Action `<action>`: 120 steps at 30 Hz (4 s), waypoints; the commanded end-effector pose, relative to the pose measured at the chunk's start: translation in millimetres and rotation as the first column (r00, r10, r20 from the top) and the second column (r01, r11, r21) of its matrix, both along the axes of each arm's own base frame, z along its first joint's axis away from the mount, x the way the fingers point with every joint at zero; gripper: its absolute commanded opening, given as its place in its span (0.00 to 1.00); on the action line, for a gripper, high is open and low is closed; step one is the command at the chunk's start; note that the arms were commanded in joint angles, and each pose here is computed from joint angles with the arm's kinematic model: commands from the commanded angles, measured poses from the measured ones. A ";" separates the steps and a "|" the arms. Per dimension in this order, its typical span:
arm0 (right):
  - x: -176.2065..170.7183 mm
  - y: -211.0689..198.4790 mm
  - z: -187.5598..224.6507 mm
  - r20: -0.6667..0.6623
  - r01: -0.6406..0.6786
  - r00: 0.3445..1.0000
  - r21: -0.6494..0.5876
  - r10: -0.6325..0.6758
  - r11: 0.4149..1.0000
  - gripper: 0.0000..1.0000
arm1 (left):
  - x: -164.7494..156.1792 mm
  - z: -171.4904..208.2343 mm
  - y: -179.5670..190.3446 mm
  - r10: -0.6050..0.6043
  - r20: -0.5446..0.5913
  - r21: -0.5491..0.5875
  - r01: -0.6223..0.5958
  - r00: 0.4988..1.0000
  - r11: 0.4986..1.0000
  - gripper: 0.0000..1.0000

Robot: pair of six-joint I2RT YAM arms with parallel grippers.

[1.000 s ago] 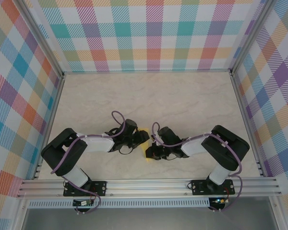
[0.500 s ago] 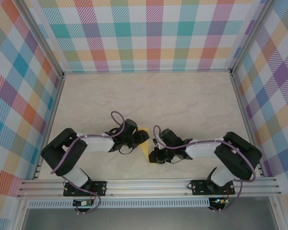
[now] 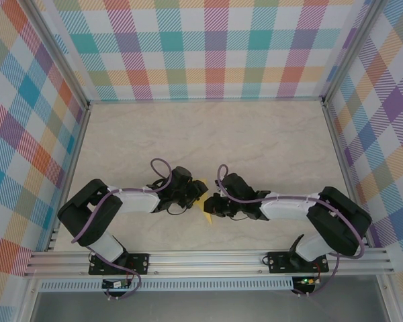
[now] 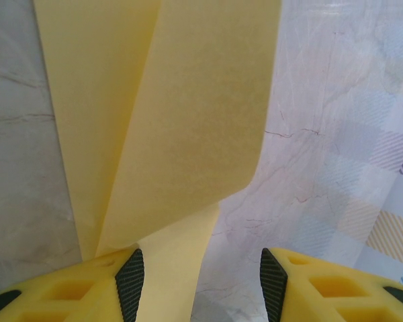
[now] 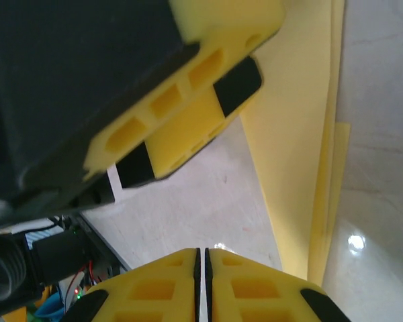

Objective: Fold a paper plane with a square sheet of paper (pick it up from the middle)
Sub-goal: Fold the wing for the fifth time at the center of the table.

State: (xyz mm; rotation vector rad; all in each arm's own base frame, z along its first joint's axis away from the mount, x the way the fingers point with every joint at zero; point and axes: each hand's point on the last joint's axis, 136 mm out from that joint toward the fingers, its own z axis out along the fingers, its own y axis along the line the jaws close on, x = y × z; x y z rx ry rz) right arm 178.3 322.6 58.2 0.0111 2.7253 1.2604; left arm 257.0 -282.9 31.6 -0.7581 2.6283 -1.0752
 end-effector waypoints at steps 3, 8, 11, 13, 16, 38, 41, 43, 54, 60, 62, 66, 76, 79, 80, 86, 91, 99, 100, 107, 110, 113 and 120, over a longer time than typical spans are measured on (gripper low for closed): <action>23.5 11.7 -3.1 -0.021 0.079 0.997 0.034 -0.079 0.996 0.12 | -16.8 -30.7 21.9 0.040 -0.098 0.091 -0.032 0.994 0.995 0.52; 19.2 13.3 -25.6 -0.083 0.073 0.994 0.018 -0.072 0.997 0.11 | -15.5 -27.6 21.5 0.038 -0.085 0.086 -0.031 0.996 0.996 0.52; 11.2 0.9 -47.5 -0.115 0.079 0.990 -0.049 -0.084 0.996 0.10 | -14.7 -23.7 22.4 0.032 -0.069 0.090 -0.025 0.997 0.996 0.53; 2.9 -6.7 -61.0 -0.148 0.067 0.986 -0.088 -0.080 0.994 0.08 | -12.7 -17.8 21.4 0.017 -0.046 0.091 -0.012 0.999 0.996 0.53; -11.3 -20.6 -78.9 -0.199 0.049 0.977 -0.147 -0.078 0.988 0.06 | -7.2 -3.3 20.5 -0.012 0.007 0.104 0.011 1.000 0.995 0.54; -7.2 -31.0 -67.8 -0.188 -0.053 0.982 -0.145 0.025 0.988 0.06 | 4.6 63.8 -11.1 -0.220 0.279 0.009 0.226 0.935 0.974 0.57; -7.2 -31.0 -69.1 -0.190 -0.053 0.981 -0.146 0.025 0.988 0.06 | 6.5 55.3 -14.6 -0.234 0.271 0.017 0.239 0.934 0.971 0.57; -8.0 -31.0 -69.8 -0.195 -0.054 0.980 -0.146 0.025 0.988 0.06 | 9.2 50.8 -16.4 -0.236 0.270 0.023 0.239 0.934 0.971 0.57; -11.7 -34.5 -74.1 -0.209 -0.055 0.978 -0.154 0.022 0.987 0.05 | 22.4 13.4 7.2 -0.201 0.227 0.158 0.168 0.953 0.973 0.56; -13.3 -33.6 -74.0 -0.217 -0.065 0.976 -0.149 0.031 0.987 0.05 | 22.3 -9.3 26.9 -0.177 0.169 0.201 0.142 0.970 0.969 0.56; -14.5 -33.9 -74.7 -0.222 -0.067 0.975 -0.150 0.033 0.986 0.05 | 22.8 -13.4 32.1 -0.169 0.154 0.209 0.135 0.974 0.968 0.56; -14.6 -33.7 -74.4 -0.223 -0.068 0.974 -0.148 0.034 0.987 0.05 | 26.1 -18.0 41.9 -0.160 0.139 0.223 0.126 0.977 0.967 0.56; -15.9 -31.2 -73.7 -0.232 -0.078 0.972 -0.137 0.045 0.988 0.05 | 35.9 -17.9 75.9 -0.118 0.110 0.253 0.087 0.987 0.963 0.56; -15.2 -30.0 -73.0 -0.231 -0.082 0.972 -0.135 0.049 0.988 0.05 | 44.1 0.6 75.3 -0.124 0.141 0.242 0.087 0.982 0.966 0.56; -14.5 -29.4 -72.4 -0.230 -0.081 0.972 -0.134 0.048 0.988 0.05 | 46.3 8.0 73.8 -0.127 0.157 0.237 0.088 0.979 0.968 0.55; -13.1 -28.2 -72.0 -0.227 -0.080 0.973 -0.133 0.048 0.988 0.06 | 49.4 46.6 68.9 -0.112 0.227 0.181 0.071 0.967 0.981 0.56; -12.2 -27.0 -73.0 -0.229 -0.081 0.972 -0.134 0.048 0.988 0.06 | 40.8 76.4 46.8 -0.145 0.305 0.085 0.124 0.941 0.989 0.57; -13.4 -28.6 -73.6 -0.230 -0.080 0.972 -0.133 0.048 0.988 0.06 | 32.3 65.5 -2.8 -0.270 0.316 0.014 0.280 0.910 0.960 0.57; -13.3 -28.6 -73.3 -0.227 -0.081 0.973 -0.135 0.049 0.988 0.06 | 34.2 57.8 -2.9 -0.273 0.301 0.028 0.278 0.914 0.960 0.57; -16.0 -30.7 -75.6 -0.236 -0.086 0.970 -0.141 0.051 0.986 0.05 | 46.3 7.4 20.1 -0.247 0.209 0.154 0.217 0.946 0.964 0.55; -17.4 -31.8 -76.4 -0.241 -0.087 0.969 -0.143 0.050 0.986 0.05 | 50.2 -1.1 36.2 -0.221 0.201 0.175 0.187 0.954 0.967 0.55; -18.2 -32.4 -77.0 -0.245 -0.088 0.968 -0.146 0.050 0.985 0.05 | 53.7 -7.6 50.4 -0.209 0.196 0.190 0.172 0.958 0.966 0.55; -18.4 -32.3 -77.7 -0.249 -0.091 0.967 -0.149 0.051 0.985 0.05 | 65.1 -15.4 75.5 -0.184 0.181 0.200 0.147 0.966 0.969 0.55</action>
